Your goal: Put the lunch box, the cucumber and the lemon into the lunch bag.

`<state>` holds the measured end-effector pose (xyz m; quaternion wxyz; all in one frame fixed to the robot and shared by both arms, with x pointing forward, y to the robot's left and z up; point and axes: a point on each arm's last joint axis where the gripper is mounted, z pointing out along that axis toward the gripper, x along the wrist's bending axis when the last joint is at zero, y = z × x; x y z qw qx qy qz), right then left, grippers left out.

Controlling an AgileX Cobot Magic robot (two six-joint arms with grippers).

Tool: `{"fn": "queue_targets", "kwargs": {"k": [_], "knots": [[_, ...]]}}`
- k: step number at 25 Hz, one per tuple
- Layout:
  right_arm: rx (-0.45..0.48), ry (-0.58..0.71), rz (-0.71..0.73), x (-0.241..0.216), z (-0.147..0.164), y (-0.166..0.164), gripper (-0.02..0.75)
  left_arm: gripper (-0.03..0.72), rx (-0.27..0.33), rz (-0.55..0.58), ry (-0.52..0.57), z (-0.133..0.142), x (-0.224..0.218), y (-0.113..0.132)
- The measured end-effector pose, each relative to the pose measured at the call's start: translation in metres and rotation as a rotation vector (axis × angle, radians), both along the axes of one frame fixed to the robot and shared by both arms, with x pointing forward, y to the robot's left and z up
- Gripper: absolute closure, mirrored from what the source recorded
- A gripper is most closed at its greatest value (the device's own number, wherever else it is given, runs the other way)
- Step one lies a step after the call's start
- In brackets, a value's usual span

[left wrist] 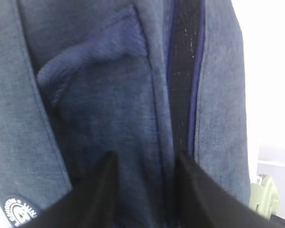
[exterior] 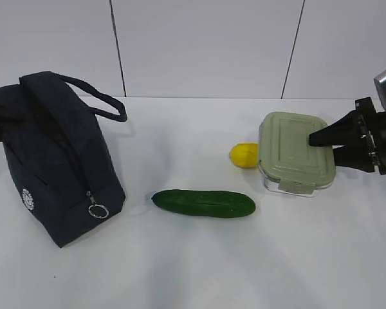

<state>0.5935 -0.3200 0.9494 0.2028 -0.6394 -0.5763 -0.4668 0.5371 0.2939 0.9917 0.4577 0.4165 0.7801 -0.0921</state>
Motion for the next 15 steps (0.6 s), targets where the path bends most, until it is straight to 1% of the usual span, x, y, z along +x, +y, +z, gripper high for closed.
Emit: {"fn": "queue_targets", "kwargs": {"k": [4,8,10,15], "knots": [[0.0,0.0,0.0,0.0,0.0,0.0,0.337,0.585,0.012,-0.015,-0.013,0.0002,-0.0001,-0.0003],[0.0,0.0,0.0,0.0,0.0,0.0,0.337,0.662,0.006,-0.04,-0.019,0.0008,-0.001,-0.002],[0.0,0.0,0.0,0.0,0.0,0.0,0.337,0.675,0.008,-0.062,-0.028,0.0012,-0.0017,-0.0032],[-0.001,-0.005,-0.001,-0.0008,0.0029,0.0002,0.337,0.678,-0.004,-0.107,-0.034,0.0021,-0.0037,-0.0062]]}}
